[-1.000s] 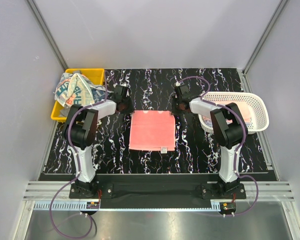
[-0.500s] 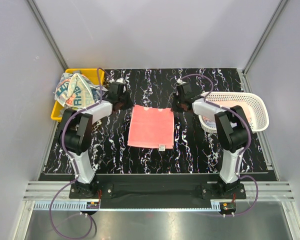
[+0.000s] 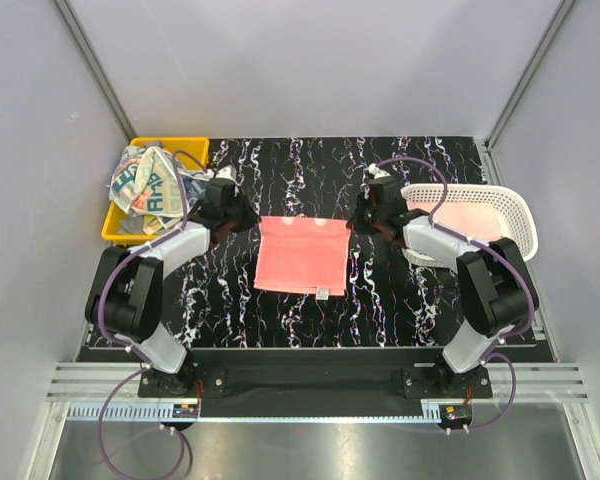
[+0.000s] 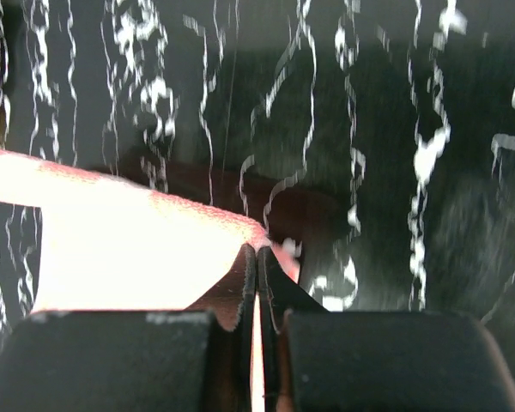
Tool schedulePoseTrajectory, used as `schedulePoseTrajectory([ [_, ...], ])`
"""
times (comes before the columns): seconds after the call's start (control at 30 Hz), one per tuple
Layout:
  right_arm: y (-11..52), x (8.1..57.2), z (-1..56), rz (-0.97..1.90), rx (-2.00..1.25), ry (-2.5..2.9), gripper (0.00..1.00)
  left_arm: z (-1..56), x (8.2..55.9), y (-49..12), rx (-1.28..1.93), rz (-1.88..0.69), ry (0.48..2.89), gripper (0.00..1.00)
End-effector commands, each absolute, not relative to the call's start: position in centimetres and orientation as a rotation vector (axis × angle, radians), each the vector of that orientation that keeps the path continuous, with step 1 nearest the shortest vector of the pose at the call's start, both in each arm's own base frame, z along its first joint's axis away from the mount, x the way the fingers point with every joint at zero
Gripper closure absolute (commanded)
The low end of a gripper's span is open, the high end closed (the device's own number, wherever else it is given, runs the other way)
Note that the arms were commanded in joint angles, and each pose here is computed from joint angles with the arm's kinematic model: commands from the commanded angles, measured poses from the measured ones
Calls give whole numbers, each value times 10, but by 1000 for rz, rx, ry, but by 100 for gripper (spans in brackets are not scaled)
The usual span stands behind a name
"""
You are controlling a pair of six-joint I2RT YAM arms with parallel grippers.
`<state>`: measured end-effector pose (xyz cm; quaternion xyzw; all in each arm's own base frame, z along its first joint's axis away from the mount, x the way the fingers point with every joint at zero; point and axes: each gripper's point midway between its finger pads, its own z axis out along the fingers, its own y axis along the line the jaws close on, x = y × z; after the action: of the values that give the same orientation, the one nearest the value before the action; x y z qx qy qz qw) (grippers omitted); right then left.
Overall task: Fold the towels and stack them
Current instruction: Fold the towel
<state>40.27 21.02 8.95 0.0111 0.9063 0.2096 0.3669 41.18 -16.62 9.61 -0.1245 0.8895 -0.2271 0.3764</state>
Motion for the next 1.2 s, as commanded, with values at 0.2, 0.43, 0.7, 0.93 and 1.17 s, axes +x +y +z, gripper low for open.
schedulePoseTrajectory([
  [0.2,213,369,110,699,54,2255,99,115,378,-152,-345,-598,2188,100],
  [0.43,216,339,103,738,49,2277,99,104,353,-153,-322,-624,2222,100],
  [0.7,225,314,100,754,29,2291,99,97,329,-162,-298,-649,2243,100],
  [0.93,229,298,90,749,39,2315,99,97,311,-161,-308,-619,2260,100],
  [1.17,225,288,83,736,59,2329,99,98,298,-159,-291,-603,2281,100],
])
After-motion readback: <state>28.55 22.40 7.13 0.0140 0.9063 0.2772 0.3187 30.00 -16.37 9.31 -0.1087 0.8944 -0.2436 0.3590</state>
